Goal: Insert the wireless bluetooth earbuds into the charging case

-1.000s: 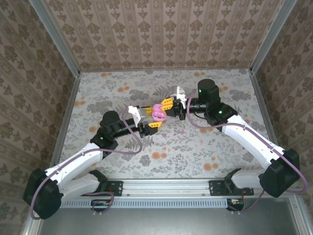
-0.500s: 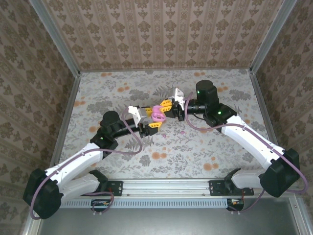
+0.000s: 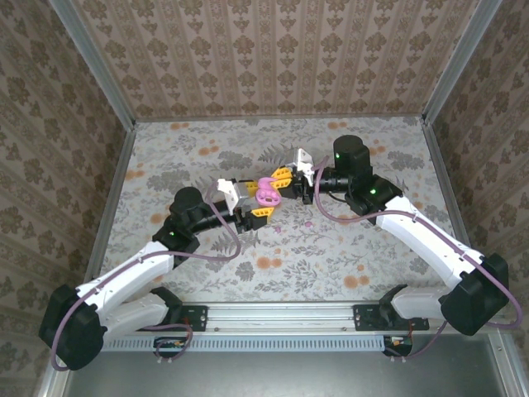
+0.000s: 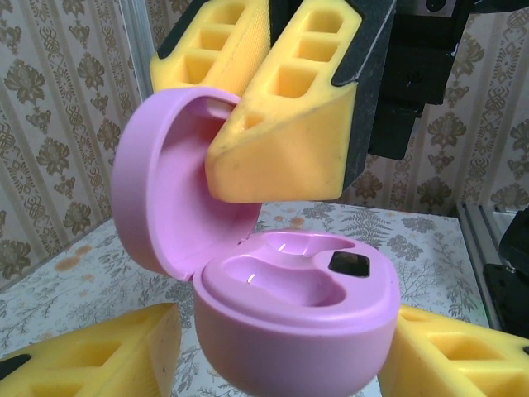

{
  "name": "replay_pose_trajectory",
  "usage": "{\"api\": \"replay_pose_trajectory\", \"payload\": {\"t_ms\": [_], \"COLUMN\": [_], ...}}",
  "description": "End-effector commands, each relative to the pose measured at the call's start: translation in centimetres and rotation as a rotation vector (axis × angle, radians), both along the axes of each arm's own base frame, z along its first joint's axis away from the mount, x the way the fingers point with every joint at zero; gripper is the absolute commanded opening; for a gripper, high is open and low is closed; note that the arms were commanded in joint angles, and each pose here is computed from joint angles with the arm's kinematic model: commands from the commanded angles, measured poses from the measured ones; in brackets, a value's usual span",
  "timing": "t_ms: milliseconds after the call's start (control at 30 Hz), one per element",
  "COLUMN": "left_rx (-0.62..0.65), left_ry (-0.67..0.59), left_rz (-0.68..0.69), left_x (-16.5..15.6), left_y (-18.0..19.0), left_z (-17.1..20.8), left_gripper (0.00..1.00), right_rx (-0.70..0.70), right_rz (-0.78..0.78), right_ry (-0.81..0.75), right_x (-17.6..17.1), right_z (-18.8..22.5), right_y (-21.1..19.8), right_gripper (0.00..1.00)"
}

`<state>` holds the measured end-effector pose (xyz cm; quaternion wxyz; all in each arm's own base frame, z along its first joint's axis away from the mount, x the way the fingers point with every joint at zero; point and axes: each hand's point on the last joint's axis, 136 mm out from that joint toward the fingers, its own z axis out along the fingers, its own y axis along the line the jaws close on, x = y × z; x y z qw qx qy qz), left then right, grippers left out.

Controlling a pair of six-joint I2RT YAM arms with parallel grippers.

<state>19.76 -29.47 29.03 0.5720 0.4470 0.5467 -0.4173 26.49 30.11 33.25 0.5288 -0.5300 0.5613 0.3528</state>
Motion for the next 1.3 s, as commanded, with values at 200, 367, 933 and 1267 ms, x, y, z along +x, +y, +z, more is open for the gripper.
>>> {"api": "replay_pose_trajectory", "payload": {"t_ms": [200,367,933,1267], "left_rx": [-0.049,-0.042,-0.044,-0.044], "left_ry": [-0.047,-0.041,-0.054,-0.071], "left_rz": [-0.013,-0.014,-0.013,-0.027], "left_x": [-0.19,-0.06,0.02,-0.39], "left_y": [-0.06,-0.2,-0.25,-0.19], "left_z": [2.74,2.59,2.44,2.47], "left_gripper": [0.63,0.55,0.32,0.31], "right_rx": [-0.014,-0.011,-0.009,0.015], "right_rz": [-0.019,-0.017,-0.017,-0.046], "right_ry": [-0.028,-0.031,-0.027,-0.011], "right_x": [-0.13,-0.21,-0.29,-0.42], "right_z": [0.01,0.04,0.06,0.83], "right_y": [-0.23,-0.23,-0.27,-0.71], "right_gripper": [0.16,0.16,0.27,0.53]}}
